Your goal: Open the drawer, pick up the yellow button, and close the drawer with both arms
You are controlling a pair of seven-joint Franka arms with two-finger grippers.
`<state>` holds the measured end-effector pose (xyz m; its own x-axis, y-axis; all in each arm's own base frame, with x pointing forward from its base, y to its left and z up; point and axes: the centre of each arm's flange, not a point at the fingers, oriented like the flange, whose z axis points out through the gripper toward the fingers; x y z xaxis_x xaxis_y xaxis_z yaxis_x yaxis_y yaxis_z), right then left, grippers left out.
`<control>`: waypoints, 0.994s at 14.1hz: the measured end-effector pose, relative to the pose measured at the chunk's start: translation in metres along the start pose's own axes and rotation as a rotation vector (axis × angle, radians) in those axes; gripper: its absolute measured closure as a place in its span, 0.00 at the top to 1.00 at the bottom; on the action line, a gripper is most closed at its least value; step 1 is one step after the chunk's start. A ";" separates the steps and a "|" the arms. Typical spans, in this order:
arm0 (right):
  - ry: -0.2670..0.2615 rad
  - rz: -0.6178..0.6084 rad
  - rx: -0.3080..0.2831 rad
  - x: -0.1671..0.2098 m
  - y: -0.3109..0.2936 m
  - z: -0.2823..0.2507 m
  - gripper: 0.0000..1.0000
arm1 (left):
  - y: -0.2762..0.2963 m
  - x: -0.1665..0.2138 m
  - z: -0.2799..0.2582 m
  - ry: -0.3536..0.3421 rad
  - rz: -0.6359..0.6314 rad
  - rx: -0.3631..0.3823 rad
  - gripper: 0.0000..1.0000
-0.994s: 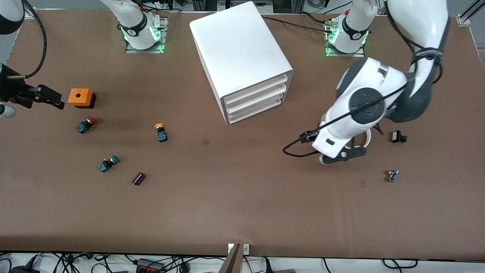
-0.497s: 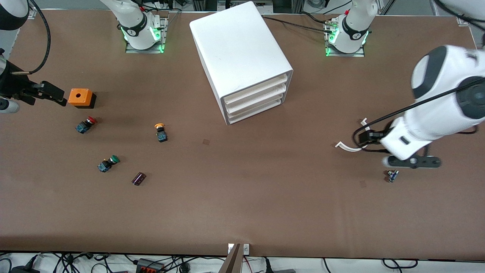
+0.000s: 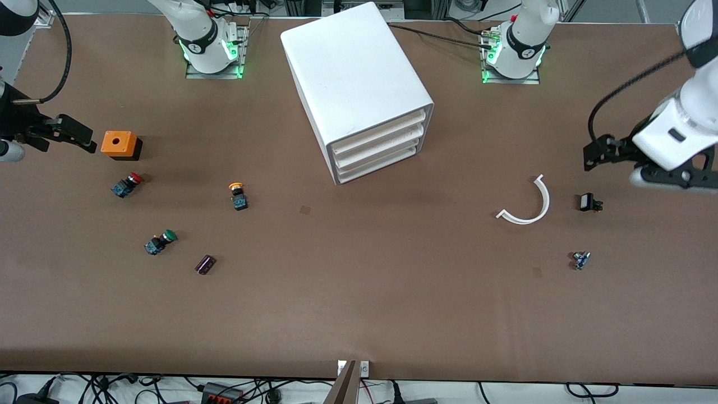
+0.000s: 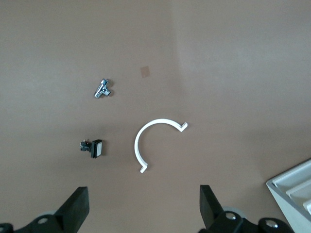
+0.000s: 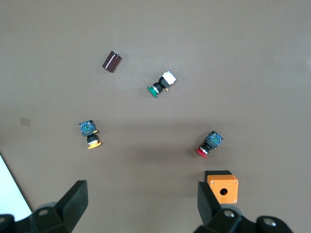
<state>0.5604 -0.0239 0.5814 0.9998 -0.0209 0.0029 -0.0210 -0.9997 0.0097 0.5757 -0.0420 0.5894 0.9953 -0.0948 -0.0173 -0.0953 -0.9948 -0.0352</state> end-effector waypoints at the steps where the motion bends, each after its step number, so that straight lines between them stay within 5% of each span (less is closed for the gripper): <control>1: -0.001 0.000 0.000 0.000 0.000 0.000 1.00 | 0.004 -0.009 -0.006 0.006 0.005 0.003 1.00; 14: -0.010 0.000 0.000 -0.001 0.000 0.001 1.00 | 0.012 -0.013 0.000 -0.004 0.020 0.004 1.00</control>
<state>0.5594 -0.0238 0.5805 0.9998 -0.0208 -0.0067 -0.0207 -0.9997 0.0095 0.5615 -0.0527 0.5887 0.9932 -0.1144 -0.0224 -0.1152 -0.9926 -0.0388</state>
